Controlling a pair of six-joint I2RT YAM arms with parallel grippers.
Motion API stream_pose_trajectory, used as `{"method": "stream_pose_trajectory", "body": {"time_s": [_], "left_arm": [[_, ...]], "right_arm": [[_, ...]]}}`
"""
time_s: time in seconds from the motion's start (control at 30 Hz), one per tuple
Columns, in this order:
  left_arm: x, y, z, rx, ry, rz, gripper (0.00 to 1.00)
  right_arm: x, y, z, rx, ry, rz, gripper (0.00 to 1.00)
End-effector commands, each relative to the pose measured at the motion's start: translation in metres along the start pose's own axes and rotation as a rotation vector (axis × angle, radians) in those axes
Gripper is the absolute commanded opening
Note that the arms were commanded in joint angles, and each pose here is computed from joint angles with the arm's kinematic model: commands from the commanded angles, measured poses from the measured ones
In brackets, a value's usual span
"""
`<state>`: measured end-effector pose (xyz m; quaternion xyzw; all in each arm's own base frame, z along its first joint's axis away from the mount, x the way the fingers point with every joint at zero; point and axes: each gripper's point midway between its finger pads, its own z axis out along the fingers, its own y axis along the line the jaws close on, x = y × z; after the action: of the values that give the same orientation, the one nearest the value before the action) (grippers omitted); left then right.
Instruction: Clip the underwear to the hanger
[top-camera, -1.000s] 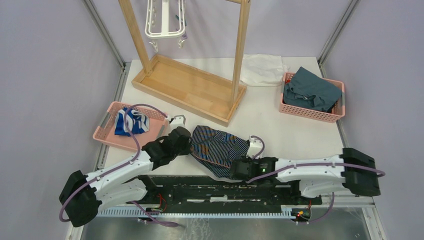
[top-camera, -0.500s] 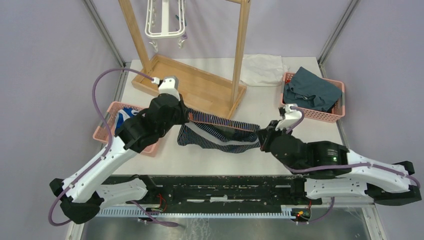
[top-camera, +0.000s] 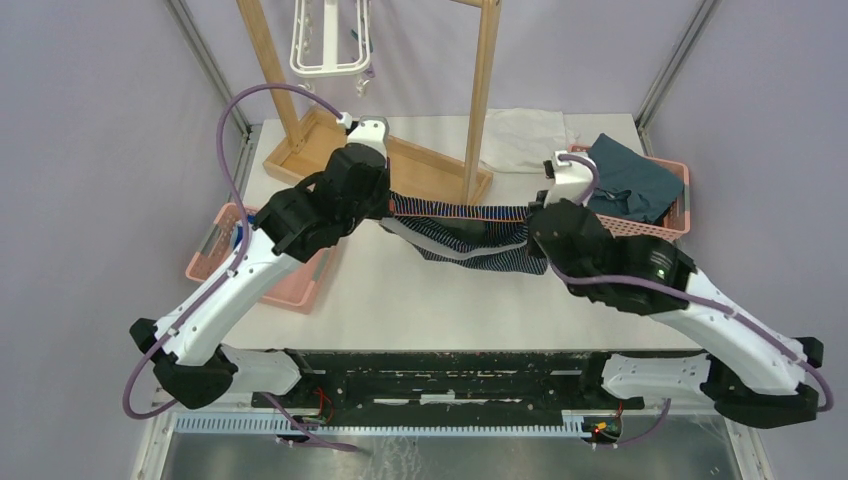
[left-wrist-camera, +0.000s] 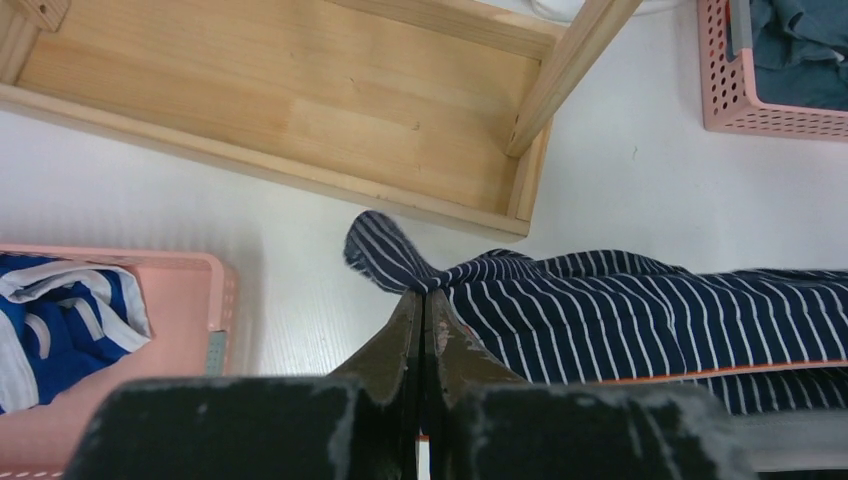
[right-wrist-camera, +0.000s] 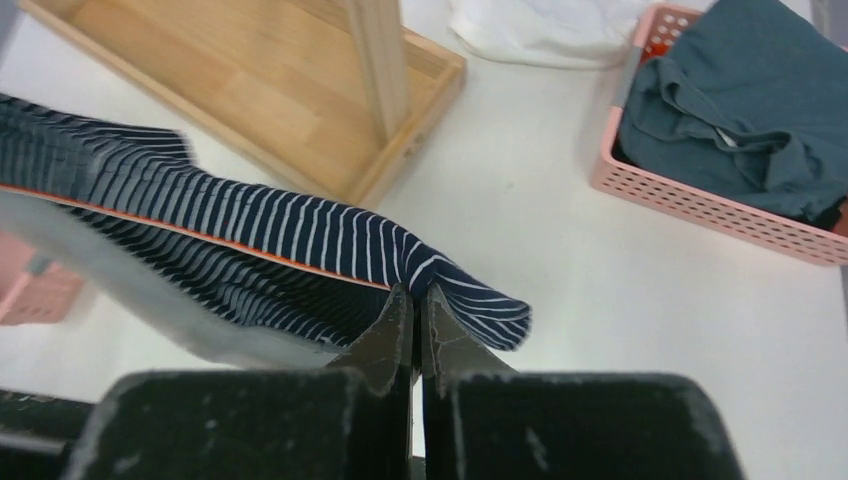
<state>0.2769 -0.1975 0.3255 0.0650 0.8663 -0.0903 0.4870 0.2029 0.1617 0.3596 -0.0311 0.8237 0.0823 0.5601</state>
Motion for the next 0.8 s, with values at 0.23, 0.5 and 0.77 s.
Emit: {"method": "stream_pose_trajectory", "body": {"time_s": [0.23, 0.5, 0.77], "left_arm": [[-0.064, -0.003, 0.012, 0.047, -0.096, 0.025, 0.03], [0.116, 0.003, 0.032, 0.205, 0.096, -0.134, 0.03], [0.256, 0.032, 0.032, 0.181, 0.234, -0.402, 0.70]], "right_arm": [[-0.034, -0.009, 0.040, -0.049, 0.067, -0.025, 0.00], [0.126, -0.014, 0.049, -0.114, 0.345, 0.088, 0.14], [0.248, -0.052, 0.043, 0.018, 0.488, 0.273, 0.64]]}}
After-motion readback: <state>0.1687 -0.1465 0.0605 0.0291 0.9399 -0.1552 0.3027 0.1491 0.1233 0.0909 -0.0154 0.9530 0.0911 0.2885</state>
